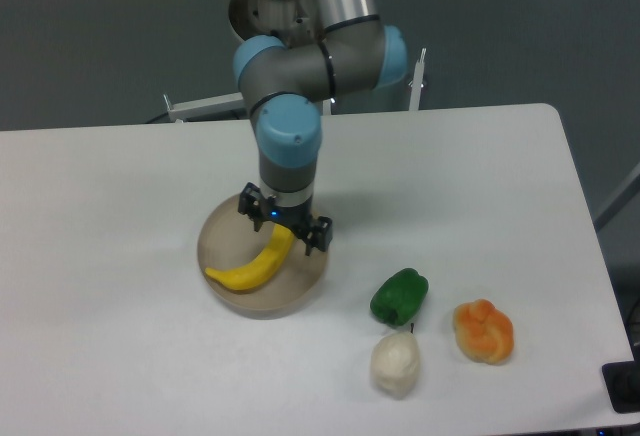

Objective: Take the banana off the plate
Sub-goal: 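Lower the gripper onto the yellow banana and close on it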

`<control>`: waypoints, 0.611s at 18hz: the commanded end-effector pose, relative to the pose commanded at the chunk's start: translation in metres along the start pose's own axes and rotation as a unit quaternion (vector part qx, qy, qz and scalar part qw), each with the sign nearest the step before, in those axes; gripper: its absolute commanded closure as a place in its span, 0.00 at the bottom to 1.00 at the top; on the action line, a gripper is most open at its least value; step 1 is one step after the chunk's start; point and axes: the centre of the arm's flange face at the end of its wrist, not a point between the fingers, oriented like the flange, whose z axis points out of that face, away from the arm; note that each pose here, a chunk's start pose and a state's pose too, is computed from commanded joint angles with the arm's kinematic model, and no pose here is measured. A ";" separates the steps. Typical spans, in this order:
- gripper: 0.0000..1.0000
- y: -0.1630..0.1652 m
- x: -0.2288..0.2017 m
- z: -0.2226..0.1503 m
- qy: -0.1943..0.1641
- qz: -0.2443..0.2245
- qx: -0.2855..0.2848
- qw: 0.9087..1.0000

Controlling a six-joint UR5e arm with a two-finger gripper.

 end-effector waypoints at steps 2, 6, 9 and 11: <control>0.00 -0.002 0.000 0.007 0.001 0.004 -0.004 1.000; 0.00 -0.002 0.002 0.014 0.000 0.006 -0.012 1.000; 0.00 -0.003 0.000 0.018 0.002 0.006 -0.014 1.000; 0.11 -0.003 0.001 0.021 0.004 0.007 -0.016 1.000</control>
